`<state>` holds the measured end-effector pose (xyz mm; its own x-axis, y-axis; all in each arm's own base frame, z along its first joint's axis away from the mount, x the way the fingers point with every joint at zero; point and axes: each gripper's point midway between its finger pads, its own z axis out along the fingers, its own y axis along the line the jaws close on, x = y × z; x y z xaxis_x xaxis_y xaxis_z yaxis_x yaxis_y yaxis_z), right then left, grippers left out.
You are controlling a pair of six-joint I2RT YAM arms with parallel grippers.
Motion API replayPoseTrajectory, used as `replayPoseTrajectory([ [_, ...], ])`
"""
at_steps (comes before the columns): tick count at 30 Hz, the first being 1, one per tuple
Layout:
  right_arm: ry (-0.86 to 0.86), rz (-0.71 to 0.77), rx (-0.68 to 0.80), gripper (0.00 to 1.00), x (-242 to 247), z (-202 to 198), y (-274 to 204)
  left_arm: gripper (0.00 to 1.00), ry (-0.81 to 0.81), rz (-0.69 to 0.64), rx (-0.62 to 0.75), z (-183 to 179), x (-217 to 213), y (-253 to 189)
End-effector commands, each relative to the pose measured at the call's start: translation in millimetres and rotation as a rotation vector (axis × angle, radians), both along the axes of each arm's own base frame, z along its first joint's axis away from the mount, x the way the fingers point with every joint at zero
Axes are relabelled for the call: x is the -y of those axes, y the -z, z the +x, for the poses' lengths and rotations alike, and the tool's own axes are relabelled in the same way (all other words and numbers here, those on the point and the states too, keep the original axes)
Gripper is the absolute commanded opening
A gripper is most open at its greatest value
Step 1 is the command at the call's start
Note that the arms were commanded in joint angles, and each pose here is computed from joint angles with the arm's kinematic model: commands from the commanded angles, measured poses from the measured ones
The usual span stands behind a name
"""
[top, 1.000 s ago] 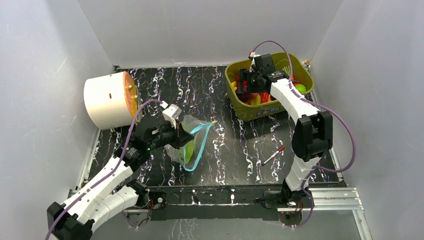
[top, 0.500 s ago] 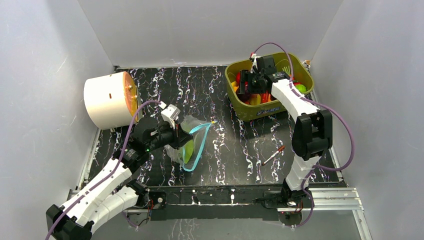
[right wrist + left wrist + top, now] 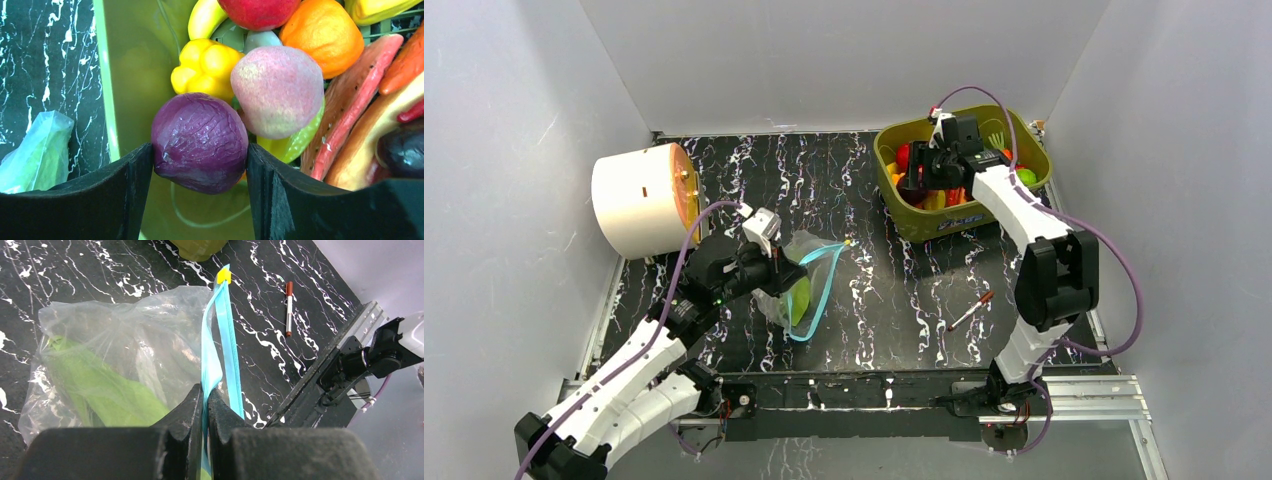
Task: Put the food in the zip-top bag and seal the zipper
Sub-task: Pick up the fake vegetable from the bin.
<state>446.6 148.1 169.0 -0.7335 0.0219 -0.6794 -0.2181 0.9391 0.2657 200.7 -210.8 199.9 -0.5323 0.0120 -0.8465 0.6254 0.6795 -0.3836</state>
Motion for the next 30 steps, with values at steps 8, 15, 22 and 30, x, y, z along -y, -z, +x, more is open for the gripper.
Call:
replayPoseTrajectory([
  [8,0.069,0.081,0.179,0.42,8.2,-17.1,-87.5,0.00,-0.100,0.006,0.088,9.6,-17.7,-13.1],
  [15,0.039,0.159,0.220,0.41,-1.8,-62.0,-121.3,0.00,-0.100,-0.003,0.073,10.3,-15.3,-11.7],
  [22,-0.092,0.293,0.202,0.40,-35.2,-121.2,-129.9,0.00,-0.124,-0.060,0.020,16.7,-6.4,-12.8],
  [30,-0.276,0.467,0.163,0.39,-95.7,-184.8,-137.0,0.00,-0.147,-0.116,-0.017,28.6,4.9,-31.1],
])
